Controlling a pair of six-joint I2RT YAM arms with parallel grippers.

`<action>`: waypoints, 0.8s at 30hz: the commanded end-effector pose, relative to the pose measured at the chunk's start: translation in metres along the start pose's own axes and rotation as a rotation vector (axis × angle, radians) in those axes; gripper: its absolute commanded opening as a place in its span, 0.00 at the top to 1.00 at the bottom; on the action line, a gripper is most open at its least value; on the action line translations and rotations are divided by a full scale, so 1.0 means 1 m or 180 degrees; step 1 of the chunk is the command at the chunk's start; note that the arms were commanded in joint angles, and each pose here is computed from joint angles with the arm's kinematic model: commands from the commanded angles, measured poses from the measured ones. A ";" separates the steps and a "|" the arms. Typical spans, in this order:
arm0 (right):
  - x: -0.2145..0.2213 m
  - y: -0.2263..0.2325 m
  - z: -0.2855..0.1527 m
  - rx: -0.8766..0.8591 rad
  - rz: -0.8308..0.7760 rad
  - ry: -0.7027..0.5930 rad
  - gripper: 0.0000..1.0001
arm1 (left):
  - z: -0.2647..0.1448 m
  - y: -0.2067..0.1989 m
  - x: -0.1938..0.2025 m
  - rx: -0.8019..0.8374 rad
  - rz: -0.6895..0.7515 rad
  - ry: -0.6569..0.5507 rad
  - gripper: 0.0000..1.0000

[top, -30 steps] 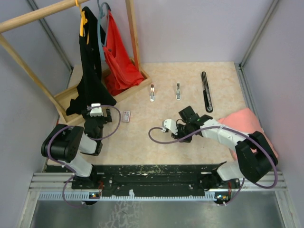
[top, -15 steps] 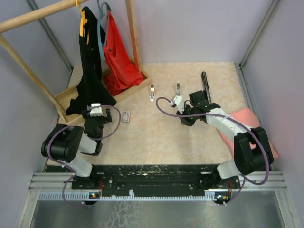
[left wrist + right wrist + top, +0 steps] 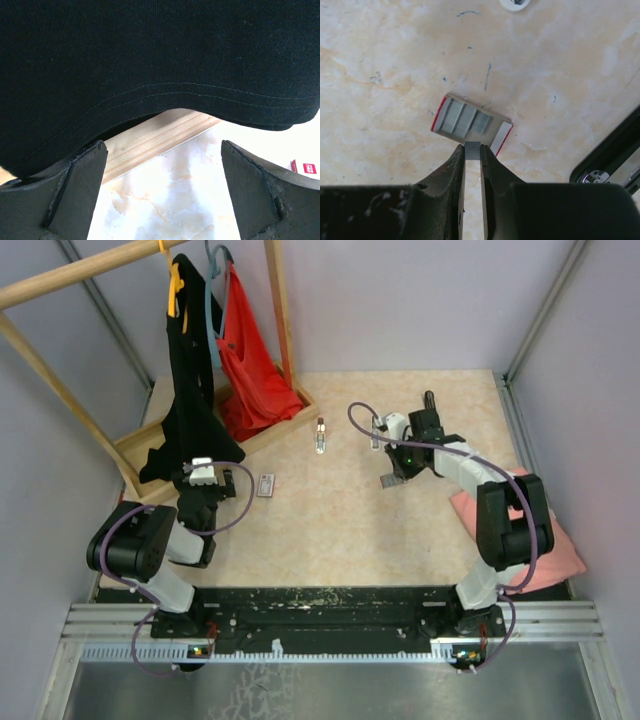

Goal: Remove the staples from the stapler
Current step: Place the staple in the staple box.

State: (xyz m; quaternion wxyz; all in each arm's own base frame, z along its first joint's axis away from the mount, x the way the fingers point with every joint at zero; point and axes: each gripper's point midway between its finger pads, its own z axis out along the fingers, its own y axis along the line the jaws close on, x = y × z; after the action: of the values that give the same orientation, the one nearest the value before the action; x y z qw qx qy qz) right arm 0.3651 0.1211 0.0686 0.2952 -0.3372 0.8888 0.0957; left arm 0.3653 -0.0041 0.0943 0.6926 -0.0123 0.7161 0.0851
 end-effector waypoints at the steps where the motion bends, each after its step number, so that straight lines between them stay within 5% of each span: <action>1: -0.019 -0.025 0.007 0.0261 0.0193 -0.0099 0.88 | 0.005 0.001 -0.009 -0.0025 -0.0087 -0.0100 0.00; 24: -0.012 -0.044 0.024 0.0500 0.0408 -0.0004 0.88 | 0.005 0.000 -0.010 -0.0021 -0.0089 -0.0105 0.00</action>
State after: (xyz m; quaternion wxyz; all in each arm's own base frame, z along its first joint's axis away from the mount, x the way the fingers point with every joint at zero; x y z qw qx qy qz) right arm 0.3902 0.1021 0.0436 0.2799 -0.2690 0.9202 0.0499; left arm 0.3654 -0.0041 0.0944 0.6928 -0.0123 0.7160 0.0850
